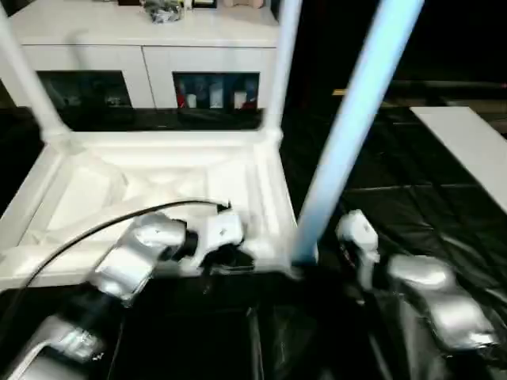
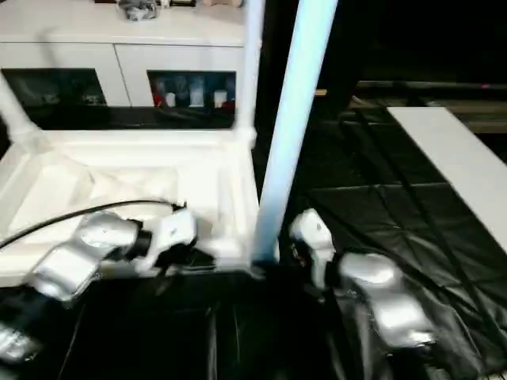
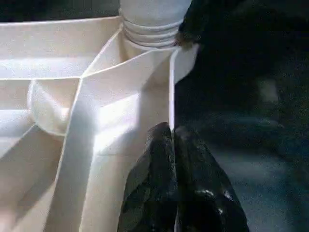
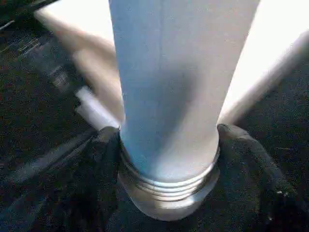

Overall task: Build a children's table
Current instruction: Rotate leg to tighten

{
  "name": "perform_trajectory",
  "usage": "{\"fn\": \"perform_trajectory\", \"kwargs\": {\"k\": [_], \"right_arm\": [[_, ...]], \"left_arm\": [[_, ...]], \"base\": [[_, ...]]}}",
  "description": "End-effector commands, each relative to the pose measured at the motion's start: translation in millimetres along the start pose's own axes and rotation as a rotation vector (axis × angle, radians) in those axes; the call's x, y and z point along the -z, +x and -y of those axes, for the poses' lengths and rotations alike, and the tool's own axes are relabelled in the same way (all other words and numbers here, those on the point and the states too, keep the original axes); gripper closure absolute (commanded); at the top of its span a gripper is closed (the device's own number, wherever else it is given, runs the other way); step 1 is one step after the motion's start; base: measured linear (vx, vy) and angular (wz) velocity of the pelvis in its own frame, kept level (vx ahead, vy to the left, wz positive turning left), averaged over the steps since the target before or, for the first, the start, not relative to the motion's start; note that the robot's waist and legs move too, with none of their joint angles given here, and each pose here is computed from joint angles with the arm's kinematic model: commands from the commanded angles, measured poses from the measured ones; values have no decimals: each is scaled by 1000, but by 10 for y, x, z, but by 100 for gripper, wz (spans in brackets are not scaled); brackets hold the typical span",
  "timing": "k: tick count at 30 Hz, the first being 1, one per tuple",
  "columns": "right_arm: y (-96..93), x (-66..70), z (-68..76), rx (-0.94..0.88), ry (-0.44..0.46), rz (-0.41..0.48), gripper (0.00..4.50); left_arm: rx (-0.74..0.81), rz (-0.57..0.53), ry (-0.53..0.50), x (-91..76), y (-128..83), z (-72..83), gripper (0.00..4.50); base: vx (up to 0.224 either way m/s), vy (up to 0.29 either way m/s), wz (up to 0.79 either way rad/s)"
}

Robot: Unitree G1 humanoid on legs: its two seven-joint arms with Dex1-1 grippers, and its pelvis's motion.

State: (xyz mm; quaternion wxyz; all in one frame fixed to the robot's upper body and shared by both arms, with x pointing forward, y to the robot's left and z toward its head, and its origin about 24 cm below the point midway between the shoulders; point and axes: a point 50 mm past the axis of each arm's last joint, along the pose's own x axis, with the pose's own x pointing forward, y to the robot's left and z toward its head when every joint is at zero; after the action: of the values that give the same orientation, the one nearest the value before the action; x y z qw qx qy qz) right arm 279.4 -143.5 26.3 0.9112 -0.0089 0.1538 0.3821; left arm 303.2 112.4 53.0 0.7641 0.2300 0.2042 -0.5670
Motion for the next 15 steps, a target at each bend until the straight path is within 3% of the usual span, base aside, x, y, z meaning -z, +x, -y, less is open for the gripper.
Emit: {"fn": "perform_trajectory", "kwargs": {"k": [1, 6, 7, 9, 12, 13, 15], "right_arm": [[222, 35, 1, 210, 118, -6, 184], [542, 64, -70, 444, 210, -39, 185], [667, 25, -149, 444, 195, -45, 185], [739, -18, -207, 420, 191, -32, 185], [863, -212, -359, 299, 223, 77, 185], [863, -275, -387, 264, 176, 104, 150], [847, -352, -426, 214, 90, 126, 150]], "left_arm": [[-117, 15, -106, -68, 235, -21, 450], [-293, 22, -254, -187, 512, -69, 450], [-320, 8, -262, -222, 608, -45, 450], [-322, 1, -258, -237, 656, -26, 450], [-321, -7, -242, -262, 727, 0, 450], [-316, -6, -225, -268, 727, 0, 450], [-311, -9, -199, -258, 705, -10, 450]], "base": [[-58, 2, -6], [-11, 2, -1], [0, 0, 0], [0, 0, 0], [0, 0, 0], [0, 0, 0], [0, 0, 0]]}}
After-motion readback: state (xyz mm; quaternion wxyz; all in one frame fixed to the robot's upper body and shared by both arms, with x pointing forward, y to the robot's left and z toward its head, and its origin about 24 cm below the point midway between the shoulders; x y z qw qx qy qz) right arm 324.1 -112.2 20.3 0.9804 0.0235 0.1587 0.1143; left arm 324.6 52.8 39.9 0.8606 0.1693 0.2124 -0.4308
